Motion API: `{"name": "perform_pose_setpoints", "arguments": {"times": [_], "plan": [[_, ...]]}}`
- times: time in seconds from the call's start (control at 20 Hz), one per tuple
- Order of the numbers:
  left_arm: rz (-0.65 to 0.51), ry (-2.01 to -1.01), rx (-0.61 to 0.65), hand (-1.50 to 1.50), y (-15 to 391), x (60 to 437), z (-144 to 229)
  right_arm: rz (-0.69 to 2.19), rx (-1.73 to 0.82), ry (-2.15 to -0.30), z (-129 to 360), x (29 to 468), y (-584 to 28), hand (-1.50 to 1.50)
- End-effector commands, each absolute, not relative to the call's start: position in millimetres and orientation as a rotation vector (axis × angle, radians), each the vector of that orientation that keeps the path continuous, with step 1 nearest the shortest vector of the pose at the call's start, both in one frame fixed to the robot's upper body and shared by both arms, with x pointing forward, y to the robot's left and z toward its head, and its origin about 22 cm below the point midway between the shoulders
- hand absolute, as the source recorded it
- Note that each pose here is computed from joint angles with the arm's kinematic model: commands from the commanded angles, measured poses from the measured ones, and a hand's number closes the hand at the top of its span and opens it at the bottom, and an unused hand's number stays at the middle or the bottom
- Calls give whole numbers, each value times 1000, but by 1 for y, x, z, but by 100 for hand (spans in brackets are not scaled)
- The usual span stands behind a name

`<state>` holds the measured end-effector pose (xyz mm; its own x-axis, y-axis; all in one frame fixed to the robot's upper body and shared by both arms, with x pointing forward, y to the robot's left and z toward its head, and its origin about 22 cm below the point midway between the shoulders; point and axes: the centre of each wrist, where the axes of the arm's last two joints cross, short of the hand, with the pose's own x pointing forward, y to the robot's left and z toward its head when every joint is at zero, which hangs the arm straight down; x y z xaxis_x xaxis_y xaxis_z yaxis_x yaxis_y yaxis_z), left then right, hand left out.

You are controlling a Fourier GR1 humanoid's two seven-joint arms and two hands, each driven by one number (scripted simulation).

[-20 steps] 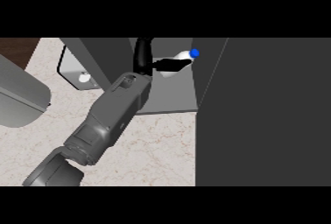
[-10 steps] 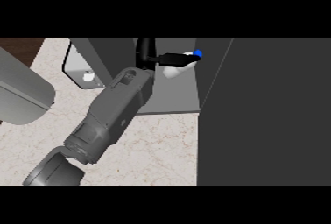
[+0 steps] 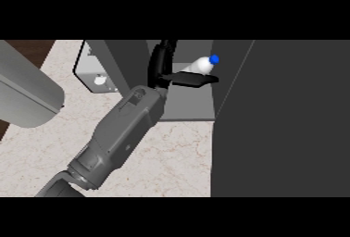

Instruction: Pick up the bottled water, place it into the cabinet and close the cabinet

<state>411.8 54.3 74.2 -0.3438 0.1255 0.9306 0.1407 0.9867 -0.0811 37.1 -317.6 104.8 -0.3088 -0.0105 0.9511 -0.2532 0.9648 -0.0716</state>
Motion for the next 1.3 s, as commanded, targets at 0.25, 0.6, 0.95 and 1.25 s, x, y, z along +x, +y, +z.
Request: {"name": "perform_pose_setpoints", "arguments": {"times": [0.25, 0.6, 0.95, 1.25], "plan": [[12, -1893, -318, -150, 67, 359, 55, 249, 203, -1920, 122, 42, -293, -150], [39, -1880, -425, -150, 70, 297, 53, 259, 175, -1920, 138, 43, -298, -150], [47, -1864, -420, -150, 109, 252, 46, 425, 330, -1797, 134, 49, -287, 150], [83, -1861, -393, -150, 127, 225, 45, 614, 463, -1750, 136, 54, -276, 150]]}}
